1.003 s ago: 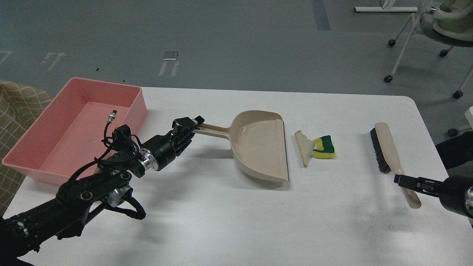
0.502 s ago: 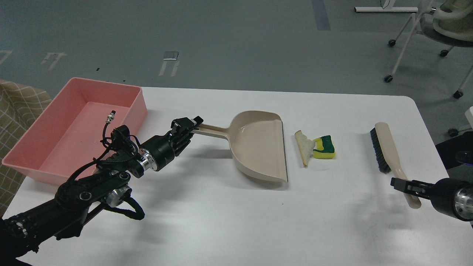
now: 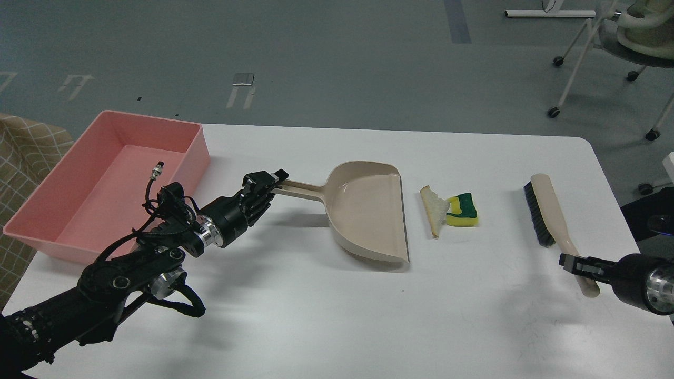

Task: Sweep and dump garbage into bin
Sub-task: 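Sweep the sponge and debris into the dustpan with the brush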

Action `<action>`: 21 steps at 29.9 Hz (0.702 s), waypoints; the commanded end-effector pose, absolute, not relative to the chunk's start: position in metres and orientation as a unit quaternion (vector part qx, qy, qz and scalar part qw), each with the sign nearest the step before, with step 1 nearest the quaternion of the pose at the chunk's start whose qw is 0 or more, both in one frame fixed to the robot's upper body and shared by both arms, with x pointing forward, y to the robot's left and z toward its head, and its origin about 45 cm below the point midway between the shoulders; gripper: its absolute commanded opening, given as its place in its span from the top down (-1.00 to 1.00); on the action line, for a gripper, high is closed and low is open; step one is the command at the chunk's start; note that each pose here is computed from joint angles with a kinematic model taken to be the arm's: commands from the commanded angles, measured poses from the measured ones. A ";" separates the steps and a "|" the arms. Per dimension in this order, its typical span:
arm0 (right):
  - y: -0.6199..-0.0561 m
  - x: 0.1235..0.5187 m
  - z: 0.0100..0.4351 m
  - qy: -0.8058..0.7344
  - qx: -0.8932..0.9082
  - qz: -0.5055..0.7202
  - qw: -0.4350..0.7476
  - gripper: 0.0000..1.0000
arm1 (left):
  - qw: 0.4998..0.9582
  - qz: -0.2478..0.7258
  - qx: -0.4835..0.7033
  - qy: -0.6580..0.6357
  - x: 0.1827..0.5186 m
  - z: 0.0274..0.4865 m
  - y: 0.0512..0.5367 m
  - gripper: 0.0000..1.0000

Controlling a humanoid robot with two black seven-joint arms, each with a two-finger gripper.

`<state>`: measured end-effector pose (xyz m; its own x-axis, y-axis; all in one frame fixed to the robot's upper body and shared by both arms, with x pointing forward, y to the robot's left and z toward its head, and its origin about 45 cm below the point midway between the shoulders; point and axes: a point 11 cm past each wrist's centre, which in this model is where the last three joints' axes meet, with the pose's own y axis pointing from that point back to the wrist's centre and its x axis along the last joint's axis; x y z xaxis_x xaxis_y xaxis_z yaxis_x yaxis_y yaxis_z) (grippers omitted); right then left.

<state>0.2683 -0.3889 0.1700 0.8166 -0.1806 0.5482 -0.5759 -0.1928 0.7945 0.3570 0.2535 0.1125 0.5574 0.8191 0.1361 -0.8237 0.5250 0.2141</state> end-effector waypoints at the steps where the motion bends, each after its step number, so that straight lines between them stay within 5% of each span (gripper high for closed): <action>1: -0.380 0.270 0.171 -0.250 0.765 0.174 0.567 1.00 | 0.872 0.471 0.129 -0.010 0.357 0.112 0.254 0.96; 21: -0.260 0.294 0.161 -0.187 0.828 0.218 0.481 1.00 | 0.868 0.479 0.131 -0.014 0.357 0.112 0.255 0.96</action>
